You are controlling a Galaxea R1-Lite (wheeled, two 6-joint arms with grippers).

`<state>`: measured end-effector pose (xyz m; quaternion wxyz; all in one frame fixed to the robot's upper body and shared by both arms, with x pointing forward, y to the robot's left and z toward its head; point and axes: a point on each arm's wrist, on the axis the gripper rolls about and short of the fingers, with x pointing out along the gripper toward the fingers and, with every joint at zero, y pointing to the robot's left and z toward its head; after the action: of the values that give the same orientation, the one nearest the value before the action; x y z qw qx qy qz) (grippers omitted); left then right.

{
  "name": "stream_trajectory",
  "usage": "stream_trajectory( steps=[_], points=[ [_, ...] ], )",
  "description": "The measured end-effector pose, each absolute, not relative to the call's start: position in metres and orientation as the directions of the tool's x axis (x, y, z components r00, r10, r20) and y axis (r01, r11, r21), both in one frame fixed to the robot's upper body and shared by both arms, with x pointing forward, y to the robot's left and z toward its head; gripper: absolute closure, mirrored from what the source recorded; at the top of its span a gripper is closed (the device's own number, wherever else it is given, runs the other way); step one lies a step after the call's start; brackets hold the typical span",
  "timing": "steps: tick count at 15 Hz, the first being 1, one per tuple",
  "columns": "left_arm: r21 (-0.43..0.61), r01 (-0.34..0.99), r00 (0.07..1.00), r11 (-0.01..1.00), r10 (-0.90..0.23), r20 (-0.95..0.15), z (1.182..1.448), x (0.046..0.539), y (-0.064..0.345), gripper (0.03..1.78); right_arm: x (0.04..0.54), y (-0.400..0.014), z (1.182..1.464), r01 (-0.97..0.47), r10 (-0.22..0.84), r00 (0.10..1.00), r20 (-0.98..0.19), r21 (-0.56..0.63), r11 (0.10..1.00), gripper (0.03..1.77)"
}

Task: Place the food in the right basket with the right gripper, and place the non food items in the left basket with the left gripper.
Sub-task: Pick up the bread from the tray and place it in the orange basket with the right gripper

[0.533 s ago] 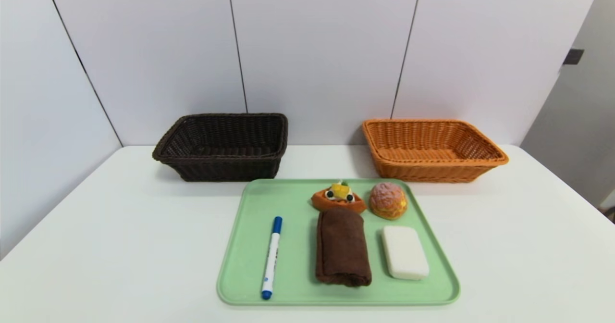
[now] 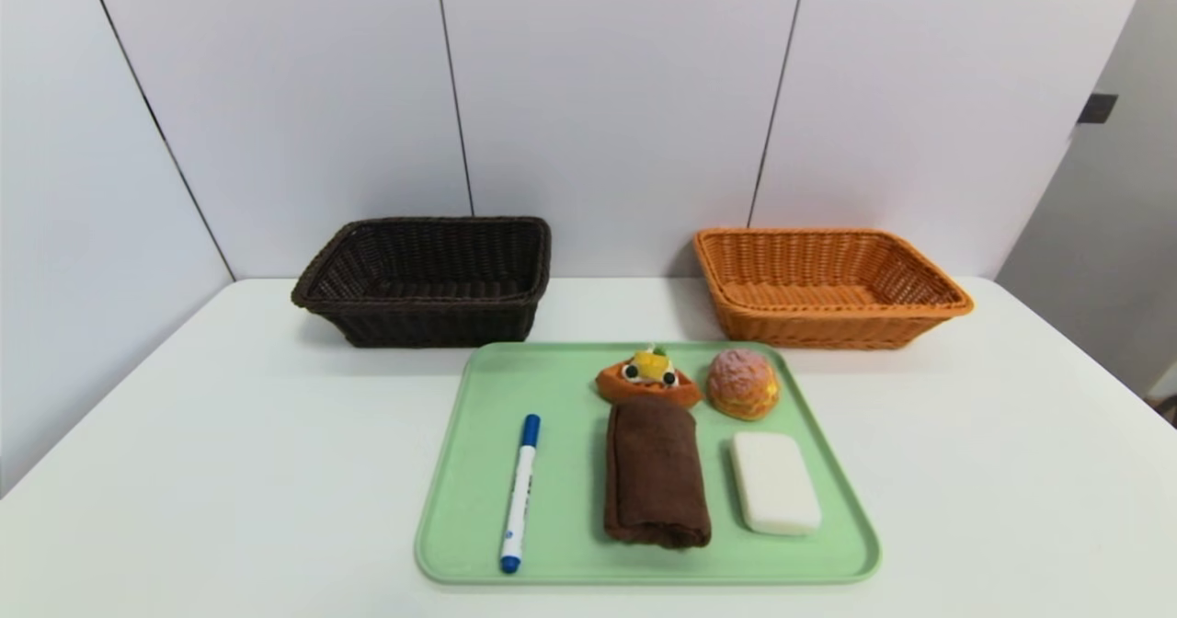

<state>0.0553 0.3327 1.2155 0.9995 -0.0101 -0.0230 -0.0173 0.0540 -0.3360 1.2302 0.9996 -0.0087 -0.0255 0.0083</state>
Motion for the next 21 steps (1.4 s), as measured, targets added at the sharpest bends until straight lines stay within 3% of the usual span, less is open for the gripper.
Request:
stream_trajectory(
  steps=[6,11,17,21],
  points=[
    [-0.029,0.149,0.987,0.988,-0.151,-0.049,1.3,0.049,0.33,0.12,0.059,-0.332,1.344,-0.085,0.084,0.994,-0.074,-0.008,0.996,0.09],
    [-0.07,0.209,0.953,0.975,-0.219,-0.21,1.359,0.114,0.329,0.12,0.145,-0.334,1.426,-0.127,0.131,0.96,-0.246,0.033,0.991,0.09],
    [-0.112,0.2,0.888,0.973,-0.228,-0.399,1.38,0.199,0.326,0.12,0.27,-0.29,1.469,-0.218,0.34,0.825,-0.451,0.301,0.928,0.09],
    [-0.176,0.261,0.82,0.949,-0.314,-0.478,1.389,0.221,0.312,0.12,0.31,-0.225,1.463,-0.129,0.461,0.639,-0.616,0.505,0.853,0.09]
  ],
)
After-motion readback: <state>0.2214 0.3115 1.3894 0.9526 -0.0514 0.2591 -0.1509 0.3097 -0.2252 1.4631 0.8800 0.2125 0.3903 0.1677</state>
